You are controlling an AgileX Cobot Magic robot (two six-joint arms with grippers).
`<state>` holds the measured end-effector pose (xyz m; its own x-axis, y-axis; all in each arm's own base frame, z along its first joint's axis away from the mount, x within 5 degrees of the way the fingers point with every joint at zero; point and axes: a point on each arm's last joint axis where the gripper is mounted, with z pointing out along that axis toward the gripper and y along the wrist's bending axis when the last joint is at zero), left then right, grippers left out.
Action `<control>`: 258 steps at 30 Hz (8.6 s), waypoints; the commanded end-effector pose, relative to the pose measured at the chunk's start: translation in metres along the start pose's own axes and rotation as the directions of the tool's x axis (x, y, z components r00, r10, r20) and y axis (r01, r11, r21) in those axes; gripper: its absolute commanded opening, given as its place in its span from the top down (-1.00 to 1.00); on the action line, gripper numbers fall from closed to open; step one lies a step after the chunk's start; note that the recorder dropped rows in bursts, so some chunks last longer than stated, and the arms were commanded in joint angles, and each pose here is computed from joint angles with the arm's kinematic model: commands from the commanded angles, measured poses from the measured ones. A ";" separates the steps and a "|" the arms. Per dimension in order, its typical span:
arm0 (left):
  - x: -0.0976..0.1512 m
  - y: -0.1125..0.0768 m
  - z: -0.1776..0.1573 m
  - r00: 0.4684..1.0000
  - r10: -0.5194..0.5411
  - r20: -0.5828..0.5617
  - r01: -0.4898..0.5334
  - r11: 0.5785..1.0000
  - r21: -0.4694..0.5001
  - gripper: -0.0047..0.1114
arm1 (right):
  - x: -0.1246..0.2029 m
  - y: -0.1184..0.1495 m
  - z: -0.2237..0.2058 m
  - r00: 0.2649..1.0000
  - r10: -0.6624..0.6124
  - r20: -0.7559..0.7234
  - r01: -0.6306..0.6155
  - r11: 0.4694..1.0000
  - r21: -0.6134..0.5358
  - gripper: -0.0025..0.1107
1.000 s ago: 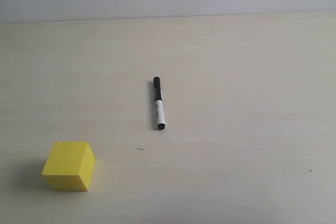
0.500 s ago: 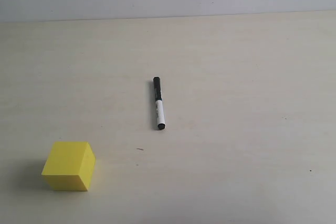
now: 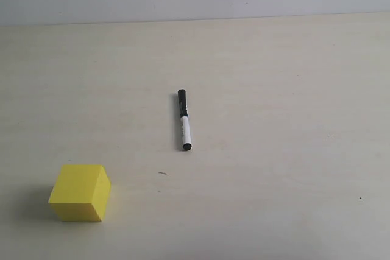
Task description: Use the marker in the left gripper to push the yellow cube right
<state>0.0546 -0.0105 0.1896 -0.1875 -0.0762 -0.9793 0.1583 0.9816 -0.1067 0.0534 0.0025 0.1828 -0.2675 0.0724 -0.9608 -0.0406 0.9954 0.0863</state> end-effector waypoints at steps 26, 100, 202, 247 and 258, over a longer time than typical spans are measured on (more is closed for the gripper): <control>-0.117 -0.008 -0.029 0.691 -0.516 0.507 0.410 0.856 0.314 0.92 | 0.001 0.000 0.000 1.000 -0.004 0.010 0.004 1.000 0.003 0.96; 0.011 -0.238 0.314 0.322 -0.041 -0.946 0.051 0.998 -0.026 0.20 | 0.000 0.000 0.000 1.000 -0.004 0.012 0.004 1.000 0.003 0.96; -0.081 -0.229 0.256 0.364 0.259 -0.895 -0.183 0.962 0.204 0.92 | 0.000 0.000 0.000 1.000 -0.004 0.012 0.004 1.000 0.003 0.96; -0.035 0.005 0.119 -0.088 0.917 -0.389 -0.549 0.281 0.787 0.92 | 0.001 0.000 0.000 1.000 -0.004 0.010 0.004 1.000 0.003 0.96; -0.003 0.006 0.130 -0.171 0.929 -0.329 -0.393 0.242 0.887 0.92 | 0.001 0.000 0.000 1.000 -0.004 0.010 0.004 1.000 0.003 0.96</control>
<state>0.1831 -0.0271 0.1746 -0.1678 0.9798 0.1092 0.9595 0.1369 0.2464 0.0534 0.0025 0.1830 -0.2662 0.0724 -0.9612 -0.0408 0.9954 0.0863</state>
